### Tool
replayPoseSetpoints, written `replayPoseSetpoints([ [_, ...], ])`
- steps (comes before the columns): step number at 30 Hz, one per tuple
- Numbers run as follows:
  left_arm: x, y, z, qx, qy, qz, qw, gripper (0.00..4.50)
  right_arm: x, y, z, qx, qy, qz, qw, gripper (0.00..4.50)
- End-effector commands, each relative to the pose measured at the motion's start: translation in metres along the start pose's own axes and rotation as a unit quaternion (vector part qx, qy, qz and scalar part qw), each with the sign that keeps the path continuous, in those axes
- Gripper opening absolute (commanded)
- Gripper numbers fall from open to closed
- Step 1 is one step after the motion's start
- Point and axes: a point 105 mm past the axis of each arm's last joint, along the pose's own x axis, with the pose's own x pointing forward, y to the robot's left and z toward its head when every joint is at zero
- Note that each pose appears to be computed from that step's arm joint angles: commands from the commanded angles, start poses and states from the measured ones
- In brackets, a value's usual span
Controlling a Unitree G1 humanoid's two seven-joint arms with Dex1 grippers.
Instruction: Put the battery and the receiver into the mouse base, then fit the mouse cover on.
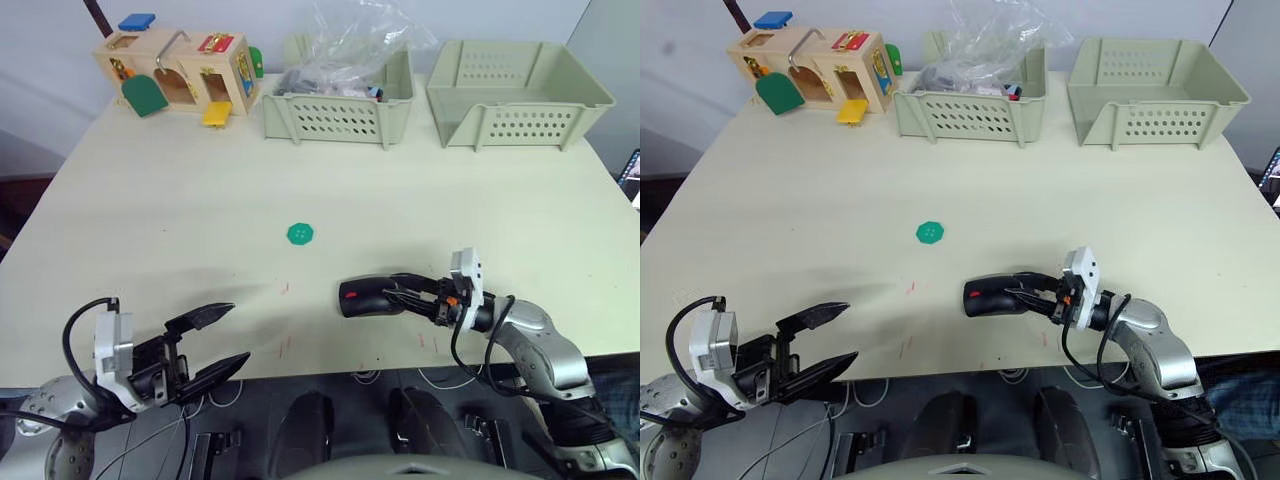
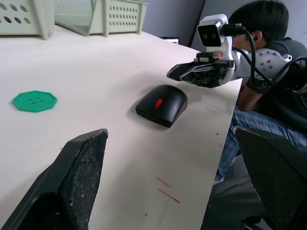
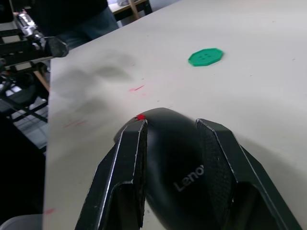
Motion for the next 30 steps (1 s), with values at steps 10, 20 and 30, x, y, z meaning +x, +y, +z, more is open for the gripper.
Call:
replayPoseSetpoints([
  [10, 0.001, 0.004, 0.004, 0.003, -0.009, 0.0, 1.0, 4.5, -0.001, -0.009, -0.003, -0.024, -0.032, -0.048, 0.998, 1.7],
  [20, -0.003, 0.025, 0.01, -0.022, -0.005, 0.123, 0.992, 4.5, -0.068, -0.008, 0.045, -0.059, -0.018, -0.1, 0.993, 2.27],
  [30, -0.023, 0.025, -0.01, -0.031, 0.058, 0.188, 0.98, 4.5, -0.155, -0.006, 0.026, -0.061, 0.09, -0.18, 0.978, 4.46],
])
